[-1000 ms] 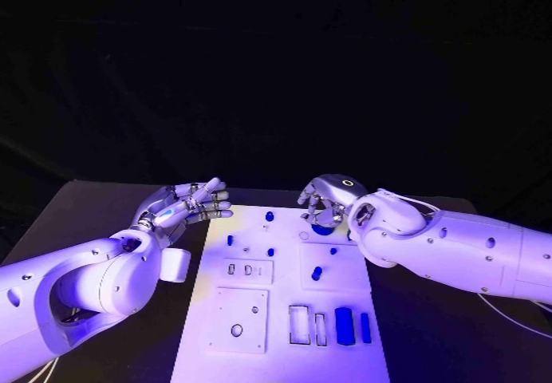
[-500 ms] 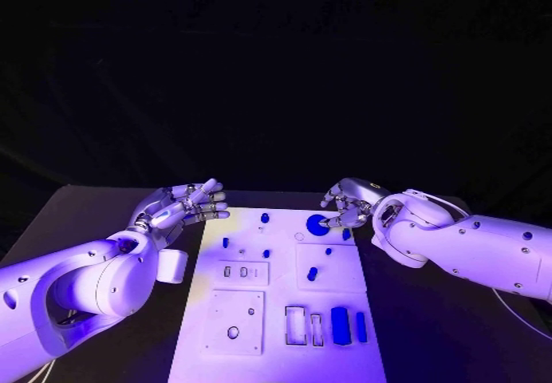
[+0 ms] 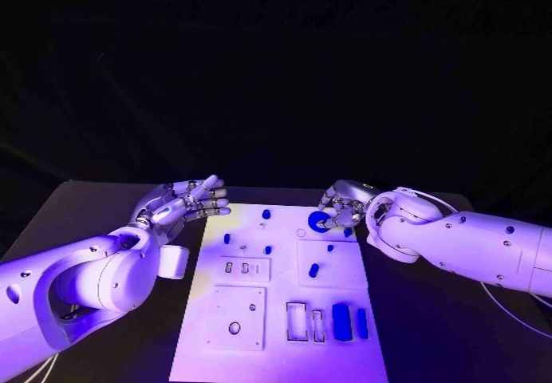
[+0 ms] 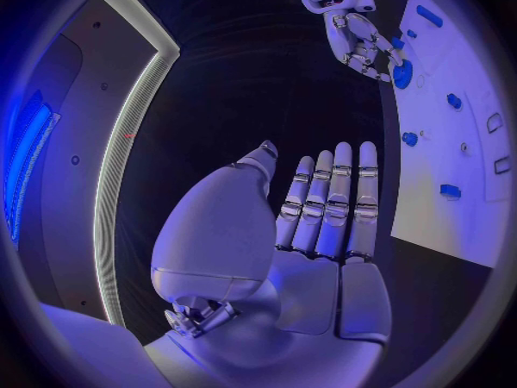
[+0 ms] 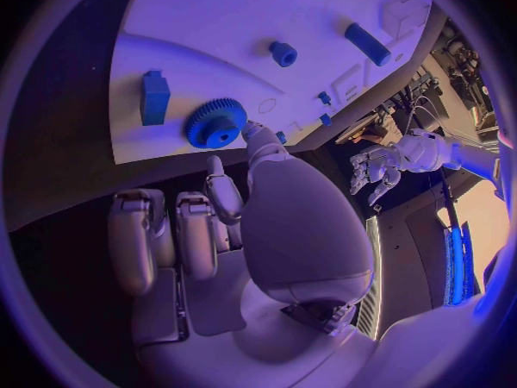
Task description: Assemble the parts on the task board
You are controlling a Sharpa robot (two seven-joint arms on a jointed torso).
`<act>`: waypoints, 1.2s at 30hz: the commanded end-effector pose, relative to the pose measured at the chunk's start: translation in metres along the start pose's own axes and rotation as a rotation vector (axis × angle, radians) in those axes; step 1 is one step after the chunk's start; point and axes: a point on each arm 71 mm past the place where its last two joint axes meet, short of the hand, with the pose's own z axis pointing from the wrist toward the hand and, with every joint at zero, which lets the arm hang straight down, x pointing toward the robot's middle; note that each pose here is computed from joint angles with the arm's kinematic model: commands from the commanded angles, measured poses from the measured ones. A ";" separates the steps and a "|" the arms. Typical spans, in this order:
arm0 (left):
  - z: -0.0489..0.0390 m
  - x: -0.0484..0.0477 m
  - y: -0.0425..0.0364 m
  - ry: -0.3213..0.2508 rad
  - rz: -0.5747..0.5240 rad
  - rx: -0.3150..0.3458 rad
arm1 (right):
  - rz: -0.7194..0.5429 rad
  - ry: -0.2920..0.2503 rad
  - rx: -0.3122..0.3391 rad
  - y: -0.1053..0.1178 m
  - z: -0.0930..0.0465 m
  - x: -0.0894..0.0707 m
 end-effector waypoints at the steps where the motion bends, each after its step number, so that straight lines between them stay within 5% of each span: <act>1: 0.0005 0.0027 -0.0015 0.022 -0.007 0.008 | -0.025 0.034 0.015 -0.002 0.001 0.004; 36: 0.0008 0.0019 -0.0011 0.020 -0.006 0.004 | -0.103 0.074 0.024 0.000 0.007 0.009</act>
